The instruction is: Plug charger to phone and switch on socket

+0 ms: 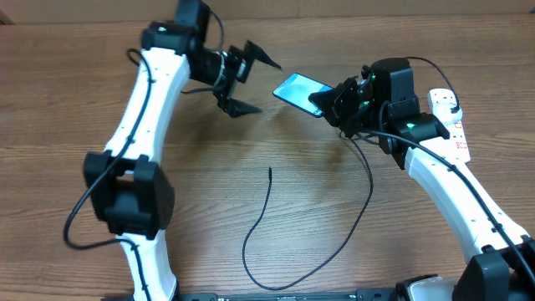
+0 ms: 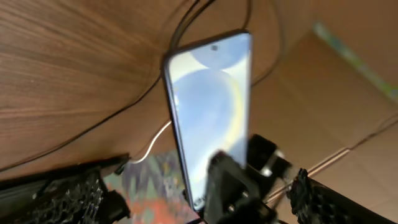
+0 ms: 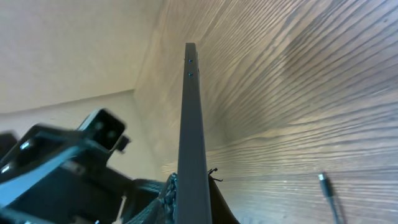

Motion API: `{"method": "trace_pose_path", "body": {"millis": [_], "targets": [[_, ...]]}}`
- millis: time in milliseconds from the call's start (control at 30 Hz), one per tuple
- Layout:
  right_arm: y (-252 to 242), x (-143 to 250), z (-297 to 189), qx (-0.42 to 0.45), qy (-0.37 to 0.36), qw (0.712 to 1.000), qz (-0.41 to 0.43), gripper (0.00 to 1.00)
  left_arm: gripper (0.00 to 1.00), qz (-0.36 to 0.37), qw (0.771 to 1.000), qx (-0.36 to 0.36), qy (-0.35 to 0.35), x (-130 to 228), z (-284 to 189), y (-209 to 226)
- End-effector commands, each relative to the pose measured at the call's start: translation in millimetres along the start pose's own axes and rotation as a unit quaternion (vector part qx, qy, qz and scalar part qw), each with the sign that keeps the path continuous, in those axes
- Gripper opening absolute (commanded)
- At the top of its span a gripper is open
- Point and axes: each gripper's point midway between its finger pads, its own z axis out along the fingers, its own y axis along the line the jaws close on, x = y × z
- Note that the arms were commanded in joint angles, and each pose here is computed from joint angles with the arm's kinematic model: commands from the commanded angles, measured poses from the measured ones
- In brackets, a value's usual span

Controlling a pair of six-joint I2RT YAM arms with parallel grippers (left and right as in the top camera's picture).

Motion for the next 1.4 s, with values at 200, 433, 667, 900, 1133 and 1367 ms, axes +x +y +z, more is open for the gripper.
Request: {"method": "trace_pose_path", "body": {"millis": [200,433,667,900,1133,1367], "targets": [[47.6,8.3,-7.0,-0.081,0.052,0.981,0.165,0.04,0.99,-0.003,0.997,0.026,-0.077,19.3,-38.1,-21.4],[67.4,16.9,-12.1,-0.107,0.097,0.956,0.254,0.04,0.99,-0.005,0.996,0.030,-0.079,18.6,-38.2,-23.3],[76.9,25.5,-13.1,-0.113,0.123,0.940,0.299,0.04,1.00,-0.003,0.995,0.030,-0.094,13.9,-37.9,-25.1],[95.0,40.2,-8.5,-0.134,0.132,0.935,0.302,0.04,1.00,-0.012,0.993,0.021,-0.112,10.9,-34.1,-23.0],[95.1,44.4,-5.3,-0.132,0.130,0.935,0.301,0.04,1.00,-0.018,0.991,0.009,-0.133,9.1,-28.5,-20.8],[95.1,44.4,-5.3,-0.132,0.130,0.935,0.301,0.04,1.00,-0.034,0.990,0.007,-0.140,9.1,-26.0,-20.1]]}}
